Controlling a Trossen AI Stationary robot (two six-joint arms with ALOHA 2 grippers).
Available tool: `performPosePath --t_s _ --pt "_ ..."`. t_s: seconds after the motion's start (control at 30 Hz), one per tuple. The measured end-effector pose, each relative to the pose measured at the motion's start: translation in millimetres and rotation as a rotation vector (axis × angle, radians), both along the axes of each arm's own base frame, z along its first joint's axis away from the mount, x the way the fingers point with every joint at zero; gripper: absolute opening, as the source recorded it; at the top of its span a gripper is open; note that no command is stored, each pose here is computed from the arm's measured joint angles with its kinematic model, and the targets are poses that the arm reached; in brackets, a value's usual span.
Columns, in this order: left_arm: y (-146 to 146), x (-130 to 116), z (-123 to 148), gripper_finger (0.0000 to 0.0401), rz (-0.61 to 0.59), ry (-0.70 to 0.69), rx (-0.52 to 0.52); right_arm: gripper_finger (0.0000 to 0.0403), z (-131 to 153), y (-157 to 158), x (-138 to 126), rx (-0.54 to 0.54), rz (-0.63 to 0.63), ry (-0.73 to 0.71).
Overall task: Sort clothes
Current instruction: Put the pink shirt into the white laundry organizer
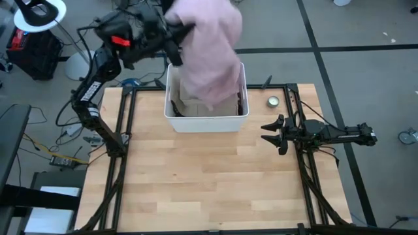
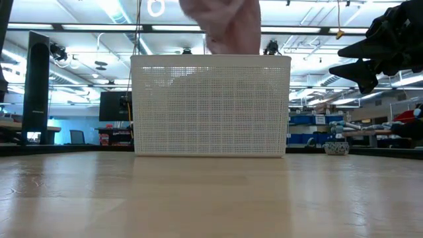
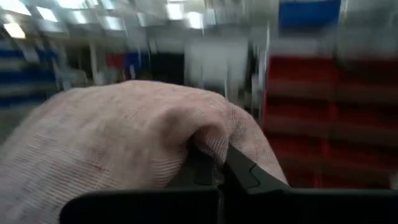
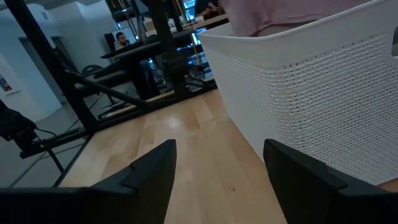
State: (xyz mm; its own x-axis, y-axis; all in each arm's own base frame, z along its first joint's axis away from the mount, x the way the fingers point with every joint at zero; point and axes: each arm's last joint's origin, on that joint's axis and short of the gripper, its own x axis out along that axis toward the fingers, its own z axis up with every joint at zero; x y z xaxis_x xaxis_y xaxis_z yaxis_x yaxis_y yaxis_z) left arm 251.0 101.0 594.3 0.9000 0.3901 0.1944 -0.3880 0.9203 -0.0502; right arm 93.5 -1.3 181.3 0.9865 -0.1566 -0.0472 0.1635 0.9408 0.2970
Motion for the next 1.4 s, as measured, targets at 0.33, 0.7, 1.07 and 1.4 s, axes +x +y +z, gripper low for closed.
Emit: performPosePath --t_s 0.33,0.7,1.07,1.4 --pt "2 -5 -58 0.0 0.097 0.649 -0.04 0.0245 0 0 0 0.0 0.001 0.0" --pt "23 31 -109 0.0 0.032 0.854 -0.004 0.0245 0 0 0 0.0 0.0 0.0" --pt "69 108 -226 0.0 -0.154 1.062 -0.186 0.0245 0 0 0 0.0 0.0 -0.003" --pt "99 162 -345 0.0005 -0.223 1.178 -0.505 0.0245 1 0 0 0.0 0.0 -0.006"
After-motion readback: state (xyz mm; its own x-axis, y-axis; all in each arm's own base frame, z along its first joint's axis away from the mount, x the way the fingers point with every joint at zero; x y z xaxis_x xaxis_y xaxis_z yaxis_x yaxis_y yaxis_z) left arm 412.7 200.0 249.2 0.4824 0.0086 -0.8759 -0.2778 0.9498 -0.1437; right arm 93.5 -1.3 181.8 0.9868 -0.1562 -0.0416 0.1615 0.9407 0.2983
